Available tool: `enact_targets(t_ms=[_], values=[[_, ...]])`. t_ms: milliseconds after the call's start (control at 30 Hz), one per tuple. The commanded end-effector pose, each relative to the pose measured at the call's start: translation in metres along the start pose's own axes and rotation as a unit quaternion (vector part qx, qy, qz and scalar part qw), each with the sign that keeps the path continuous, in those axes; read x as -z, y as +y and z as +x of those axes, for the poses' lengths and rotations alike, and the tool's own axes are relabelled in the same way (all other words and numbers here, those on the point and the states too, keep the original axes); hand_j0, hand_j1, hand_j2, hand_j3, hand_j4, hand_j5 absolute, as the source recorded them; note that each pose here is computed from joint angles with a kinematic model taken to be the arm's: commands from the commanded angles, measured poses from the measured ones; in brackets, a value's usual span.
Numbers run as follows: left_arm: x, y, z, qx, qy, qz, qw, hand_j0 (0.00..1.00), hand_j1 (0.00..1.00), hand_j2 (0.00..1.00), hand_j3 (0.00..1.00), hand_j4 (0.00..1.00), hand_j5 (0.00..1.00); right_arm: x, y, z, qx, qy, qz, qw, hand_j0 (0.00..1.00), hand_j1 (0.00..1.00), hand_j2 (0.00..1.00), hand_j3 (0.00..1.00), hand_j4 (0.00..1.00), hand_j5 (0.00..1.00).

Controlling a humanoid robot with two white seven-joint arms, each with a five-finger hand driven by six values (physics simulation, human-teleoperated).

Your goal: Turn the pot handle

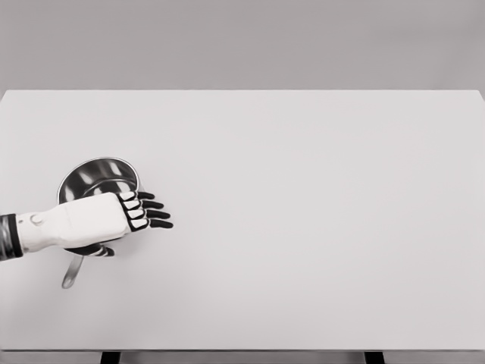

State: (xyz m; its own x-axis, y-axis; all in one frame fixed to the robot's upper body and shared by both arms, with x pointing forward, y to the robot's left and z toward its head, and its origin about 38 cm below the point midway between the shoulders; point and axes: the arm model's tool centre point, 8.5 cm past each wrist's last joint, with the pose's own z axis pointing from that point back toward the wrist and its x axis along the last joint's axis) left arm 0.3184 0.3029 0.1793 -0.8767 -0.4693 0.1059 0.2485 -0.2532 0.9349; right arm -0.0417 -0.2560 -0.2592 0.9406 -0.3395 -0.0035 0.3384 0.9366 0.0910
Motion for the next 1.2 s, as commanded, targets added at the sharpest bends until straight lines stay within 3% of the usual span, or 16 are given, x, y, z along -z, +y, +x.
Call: enact_targets(t_ms=[0,1167], values=[[-0.002,0.002,-0.001,-0.001,0.002,0.002,1.0,1.0,1.0,1.0,1.0,1.0,1.0,0.0,0.0,0.0,0.0,0.0,0.0,1.0,1.0,1.0,1.0,1.0,1.0,1.0],[-0.022,0.005,-0.009,0.003,0.024,-0.011,0.9996,1.0,1.0,1.0,1.0,1.0,1.0,0.0,0.0,0.0,0.0,0.0,0.0,1.0,1.0,1.0,1.0,1.0,1.0,1.0]])
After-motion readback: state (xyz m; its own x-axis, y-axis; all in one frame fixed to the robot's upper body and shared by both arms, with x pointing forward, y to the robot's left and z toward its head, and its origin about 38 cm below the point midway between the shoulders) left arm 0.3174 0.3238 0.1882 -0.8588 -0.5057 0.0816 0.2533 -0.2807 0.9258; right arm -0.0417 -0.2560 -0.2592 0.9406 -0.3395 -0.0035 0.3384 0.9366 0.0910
